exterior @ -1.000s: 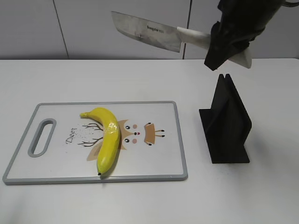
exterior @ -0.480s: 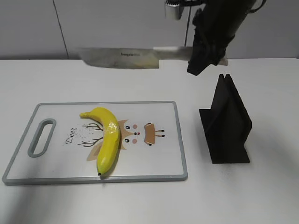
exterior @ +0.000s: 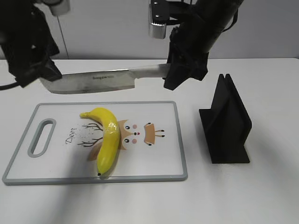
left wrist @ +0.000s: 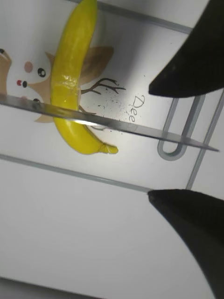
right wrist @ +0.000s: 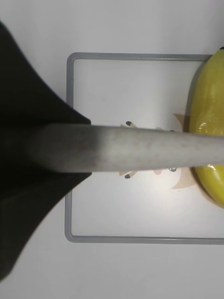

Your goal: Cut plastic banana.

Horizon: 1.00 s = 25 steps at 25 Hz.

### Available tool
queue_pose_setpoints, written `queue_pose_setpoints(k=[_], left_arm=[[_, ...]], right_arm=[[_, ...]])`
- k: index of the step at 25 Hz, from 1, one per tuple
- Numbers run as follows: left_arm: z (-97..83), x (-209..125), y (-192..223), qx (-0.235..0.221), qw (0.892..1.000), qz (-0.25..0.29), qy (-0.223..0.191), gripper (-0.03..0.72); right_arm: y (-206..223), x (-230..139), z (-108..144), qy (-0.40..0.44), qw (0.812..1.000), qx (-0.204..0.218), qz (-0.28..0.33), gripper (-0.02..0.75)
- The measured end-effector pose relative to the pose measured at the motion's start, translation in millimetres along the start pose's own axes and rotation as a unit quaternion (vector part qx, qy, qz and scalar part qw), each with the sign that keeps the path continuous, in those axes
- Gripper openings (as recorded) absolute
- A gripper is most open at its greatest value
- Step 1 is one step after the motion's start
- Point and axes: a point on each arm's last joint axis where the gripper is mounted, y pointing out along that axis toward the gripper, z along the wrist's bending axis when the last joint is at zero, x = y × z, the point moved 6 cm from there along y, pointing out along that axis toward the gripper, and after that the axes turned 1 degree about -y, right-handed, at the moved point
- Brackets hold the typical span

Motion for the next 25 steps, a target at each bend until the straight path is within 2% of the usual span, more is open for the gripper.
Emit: queue_pose_setpoints(k=[6, 8, 9, 10, 12, 13, 15, 20, 25], left_arm=[[0.9, -8.9, 44.7, -0.039, 0.999, 0.033, 0.003, 0.57], [2.8, -10.0, 52.5, -0.038, 0.999, 0.036, 0.002, 0.527], [3.1, -10.5, 55.4, -0.039, 0.999, 0.037, 0.002, 0.485], [3.1, -11.0, 57.7, -0.041, 0.998, 0.038, 0.002, 0.404], [2.3, -12.0, 60.7, -0.046, 0.998, 0.041, 0.001, 0.19], [1.7, -12.4, 62.0, -0.049, 0.998, 0.043, 0.002, 0.108], [0.0, -14.0, 65.0, -0.057, 0.997, 0.047, 0.004, 0.037], [-3.3, -17.2, 75.9, -0.066, 0.997, 0.05, 0.003, 0.011], [-21.4, -29.7, 109.6, -0.081, 0.995, 0.049, -0.022, 0.009]], right_arm=[[7.2, 0.5, -1.2, 0.002, 1.0, 0.007, -0.007, 0.162], [8.7, 0.7, -1.3, 0.004, 1.0, 0.008, -0.008, 0.162], [9.4, 0.4, -1.4, 0.004, 1.0, 0.009, -0.008, 0.162], [11.1, -0.2, -1.6, 0.005, 1.0, 0.011, -0.007, 0.162], [16.6, -2.1, -2.1, 0.009, 1.0, 0.016, -0.005, 0.162], [19.3, -2.6, -3.2, 0.01, 1.0, 0.016, -0.005, 0.162], [23.4, -4.0, -4.3, 0.01, 1.0, 0.018, -0.004, 0.162], [33.7, -10.1, -5.9, 0.014, 1.0, 0.025, 0.008, 0.162], [60.7, -29.3, 0.0, 0.055, 0.996, 0.057, 0.052, 0.169]])
